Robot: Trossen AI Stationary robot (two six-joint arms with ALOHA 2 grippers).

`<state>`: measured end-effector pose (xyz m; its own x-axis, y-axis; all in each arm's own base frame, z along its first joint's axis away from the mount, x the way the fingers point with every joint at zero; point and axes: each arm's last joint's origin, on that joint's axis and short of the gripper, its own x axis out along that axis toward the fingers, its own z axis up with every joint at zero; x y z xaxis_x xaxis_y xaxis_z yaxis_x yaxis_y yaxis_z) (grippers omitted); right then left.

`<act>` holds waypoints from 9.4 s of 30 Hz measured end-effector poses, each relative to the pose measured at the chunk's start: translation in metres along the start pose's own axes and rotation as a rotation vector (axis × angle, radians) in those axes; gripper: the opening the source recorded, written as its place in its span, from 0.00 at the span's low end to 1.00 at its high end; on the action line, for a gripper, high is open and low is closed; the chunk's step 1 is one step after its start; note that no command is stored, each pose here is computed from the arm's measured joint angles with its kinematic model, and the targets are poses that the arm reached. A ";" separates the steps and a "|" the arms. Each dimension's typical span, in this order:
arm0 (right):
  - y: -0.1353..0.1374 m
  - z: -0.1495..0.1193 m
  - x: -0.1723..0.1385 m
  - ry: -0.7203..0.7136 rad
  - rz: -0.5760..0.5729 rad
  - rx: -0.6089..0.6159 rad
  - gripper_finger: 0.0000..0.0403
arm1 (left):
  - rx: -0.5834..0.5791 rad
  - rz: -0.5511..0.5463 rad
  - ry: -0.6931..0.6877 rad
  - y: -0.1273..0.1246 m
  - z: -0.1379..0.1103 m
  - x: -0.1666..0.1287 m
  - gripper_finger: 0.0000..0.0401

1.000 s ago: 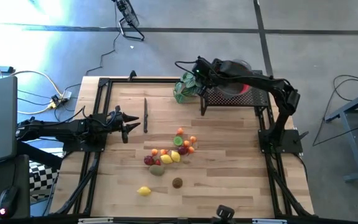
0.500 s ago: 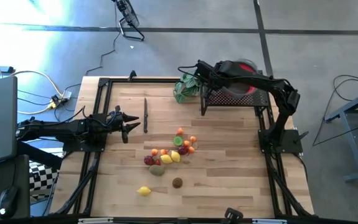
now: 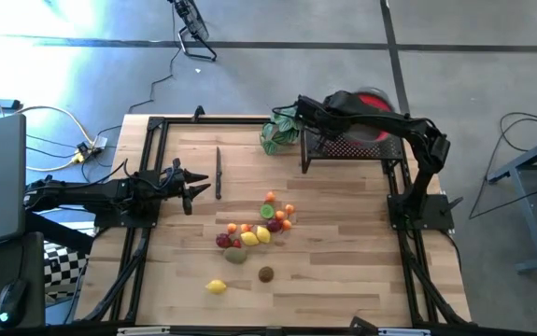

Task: Pick & Place Fruit
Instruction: Put the red strainer bowl on the shelf, then put the orange pear into the red strainer bowl

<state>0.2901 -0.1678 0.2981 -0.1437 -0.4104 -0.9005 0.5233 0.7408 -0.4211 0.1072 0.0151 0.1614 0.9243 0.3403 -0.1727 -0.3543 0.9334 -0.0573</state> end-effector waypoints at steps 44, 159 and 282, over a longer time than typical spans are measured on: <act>-0.006 -0.013 0.003 0.144 0.114 -0.011 0.01 | 0.000 -0.003 0.001 0.000 0.000 0.000 0.32; 0.177 -0.181 0.028 -1.297 0.867 0.169 0.01 | -0.032 -0.006 -0.006 0.000 0.001 0.000 0.32; 0.190 -0.030 0.026 -0.593 0.661 -0.689 0.66 | -0.027 0.016 -0.001 0.000 0.000 0.000 0.32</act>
<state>0.3603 -0.0214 0.1919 0.5087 0.1202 -0.8525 -0.2542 0.9670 -0.0154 0.1071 0.0155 0.1615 0.9185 0.3556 -0.1731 -0.3731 0.9243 -0.0807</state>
